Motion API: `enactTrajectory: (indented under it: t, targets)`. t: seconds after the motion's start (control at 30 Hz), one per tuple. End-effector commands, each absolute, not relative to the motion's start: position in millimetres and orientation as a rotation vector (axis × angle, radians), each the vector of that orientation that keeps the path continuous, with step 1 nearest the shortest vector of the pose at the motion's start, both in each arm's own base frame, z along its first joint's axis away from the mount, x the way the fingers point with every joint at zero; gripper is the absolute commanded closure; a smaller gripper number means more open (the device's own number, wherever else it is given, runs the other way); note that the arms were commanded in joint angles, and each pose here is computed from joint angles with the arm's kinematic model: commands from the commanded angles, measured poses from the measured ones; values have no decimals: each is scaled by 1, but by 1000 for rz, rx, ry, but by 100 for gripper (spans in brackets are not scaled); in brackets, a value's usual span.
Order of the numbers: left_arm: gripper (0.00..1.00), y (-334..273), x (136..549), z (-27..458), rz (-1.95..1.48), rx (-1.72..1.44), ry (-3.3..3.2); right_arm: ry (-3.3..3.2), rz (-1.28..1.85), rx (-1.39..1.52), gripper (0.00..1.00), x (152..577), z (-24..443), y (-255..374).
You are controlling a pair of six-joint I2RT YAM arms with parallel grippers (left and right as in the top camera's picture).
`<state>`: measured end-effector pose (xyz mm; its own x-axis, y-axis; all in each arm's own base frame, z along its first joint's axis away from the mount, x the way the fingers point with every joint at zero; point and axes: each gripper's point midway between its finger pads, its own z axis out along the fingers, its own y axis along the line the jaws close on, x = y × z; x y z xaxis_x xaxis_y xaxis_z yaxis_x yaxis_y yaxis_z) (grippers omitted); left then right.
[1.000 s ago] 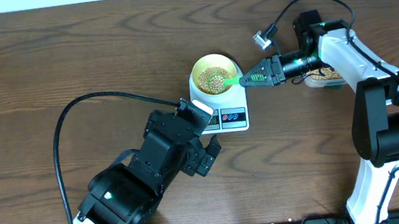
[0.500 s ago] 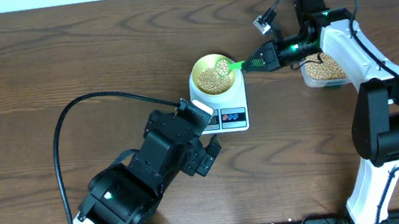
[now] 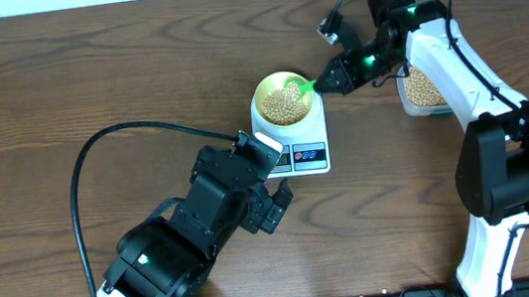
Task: Scoop item into bowl and weigh 50g on scale
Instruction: 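Tip the scoop with the right gripper to pour soybeans into bowl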
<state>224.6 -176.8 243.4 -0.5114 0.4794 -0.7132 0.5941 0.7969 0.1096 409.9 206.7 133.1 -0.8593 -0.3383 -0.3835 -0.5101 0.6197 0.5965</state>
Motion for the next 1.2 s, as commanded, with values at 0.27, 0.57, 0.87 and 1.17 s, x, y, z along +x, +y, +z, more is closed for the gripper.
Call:
enactTrajectory:
  t: [0.27, 0.57, 0.87, 1.17]
  targets:
    - [2, -175, 228, 258, -182, 777, 2170, 2580, 709, -949, 99, 415, 159, 220]
    - [2, -175, 228, 258, -182, 777, 2170, 2558, 501, -1016, 99, 421, 176, 223]
    - [2, -175, 228, 258, -182, 777, 2170, 2528, 380, -1092, 99, 416, 186, 234]
    - [2, -175, 228, 258, -182, 777, 2170, 2515, 263, -1174, 99, 404, 183, 249]
